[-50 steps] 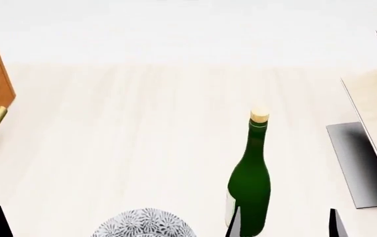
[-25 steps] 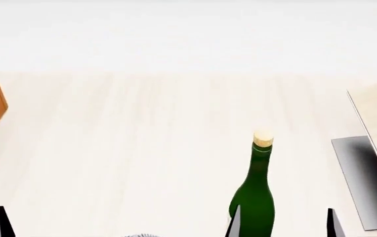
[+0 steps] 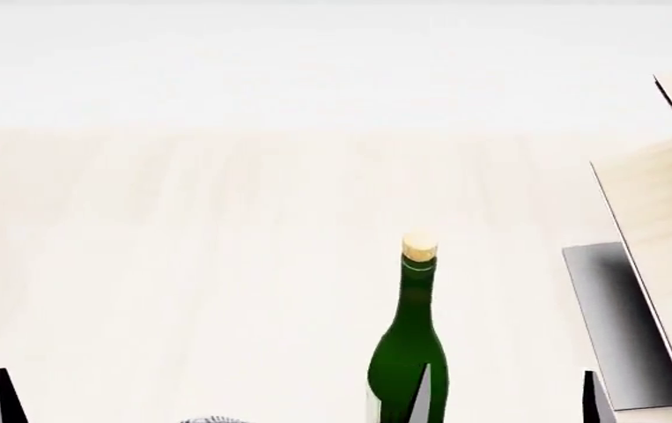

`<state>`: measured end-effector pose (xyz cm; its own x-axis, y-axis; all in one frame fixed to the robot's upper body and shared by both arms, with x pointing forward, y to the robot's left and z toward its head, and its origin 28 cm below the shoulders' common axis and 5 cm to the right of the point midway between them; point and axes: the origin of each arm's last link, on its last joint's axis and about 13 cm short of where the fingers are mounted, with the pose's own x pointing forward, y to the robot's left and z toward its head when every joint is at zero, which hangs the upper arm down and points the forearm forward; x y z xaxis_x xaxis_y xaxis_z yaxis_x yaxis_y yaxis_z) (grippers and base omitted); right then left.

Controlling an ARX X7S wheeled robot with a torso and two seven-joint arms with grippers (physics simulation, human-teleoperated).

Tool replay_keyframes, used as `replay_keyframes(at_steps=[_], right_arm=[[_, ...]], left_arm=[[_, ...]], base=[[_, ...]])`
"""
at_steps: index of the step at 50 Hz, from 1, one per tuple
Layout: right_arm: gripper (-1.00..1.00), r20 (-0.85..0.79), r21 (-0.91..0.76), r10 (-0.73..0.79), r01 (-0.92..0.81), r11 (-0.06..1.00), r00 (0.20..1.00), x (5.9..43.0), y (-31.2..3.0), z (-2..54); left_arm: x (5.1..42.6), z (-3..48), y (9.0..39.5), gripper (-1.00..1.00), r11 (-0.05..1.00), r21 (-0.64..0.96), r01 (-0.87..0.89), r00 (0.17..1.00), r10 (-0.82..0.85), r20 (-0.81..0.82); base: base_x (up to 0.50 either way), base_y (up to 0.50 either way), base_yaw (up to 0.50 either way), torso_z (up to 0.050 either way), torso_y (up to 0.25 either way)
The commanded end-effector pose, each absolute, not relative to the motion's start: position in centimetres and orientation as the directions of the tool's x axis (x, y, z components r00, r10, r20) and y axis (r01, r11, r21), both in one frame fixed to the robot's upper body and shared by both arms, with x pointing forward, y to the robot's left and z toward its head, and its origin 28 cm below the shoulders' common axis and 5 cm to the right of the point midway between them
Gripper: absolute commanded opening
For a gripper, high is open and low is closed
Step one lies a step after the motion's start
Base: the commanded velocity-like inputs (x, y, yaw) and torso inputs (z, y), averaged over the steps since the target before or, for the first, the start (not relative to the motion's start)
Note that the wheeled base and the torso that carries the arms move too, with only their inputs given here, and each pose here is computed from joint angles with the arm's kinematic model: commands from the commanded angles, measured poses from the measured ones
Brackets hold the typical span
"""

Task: Put the wine bottle on the wine rack.

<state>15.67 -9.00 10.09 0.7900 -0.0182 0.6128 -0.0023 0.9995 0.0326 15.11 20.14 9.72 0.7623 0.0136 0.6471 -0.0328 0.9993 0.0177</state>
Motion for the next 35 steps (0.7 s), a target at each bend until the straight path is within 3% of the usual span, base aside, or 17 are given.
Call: replay_keyframes(at_steps=[1,35], right_arm=[[1.0,0.612,0.036,-0.018,-0.005,0.999,0.791,15.63,-9.03,10.12],[1.0,0.606,0.032,-0.017,-0.003,0.999,0.795,15.75,-9.01,10.03]], left_arm=[[15.07,9.74,20.12,1.0,0.999,0.018,-0.032,0.762,0.013,0.648],[15.01,9.86,20.04,1.0,1.0,0.018,-0.025,0.76,0.008,0.65]], base=[[0.0,-0.14,0.0,0.0,0.0],[0.0,-0.15,0.0,0.0,0.0]])
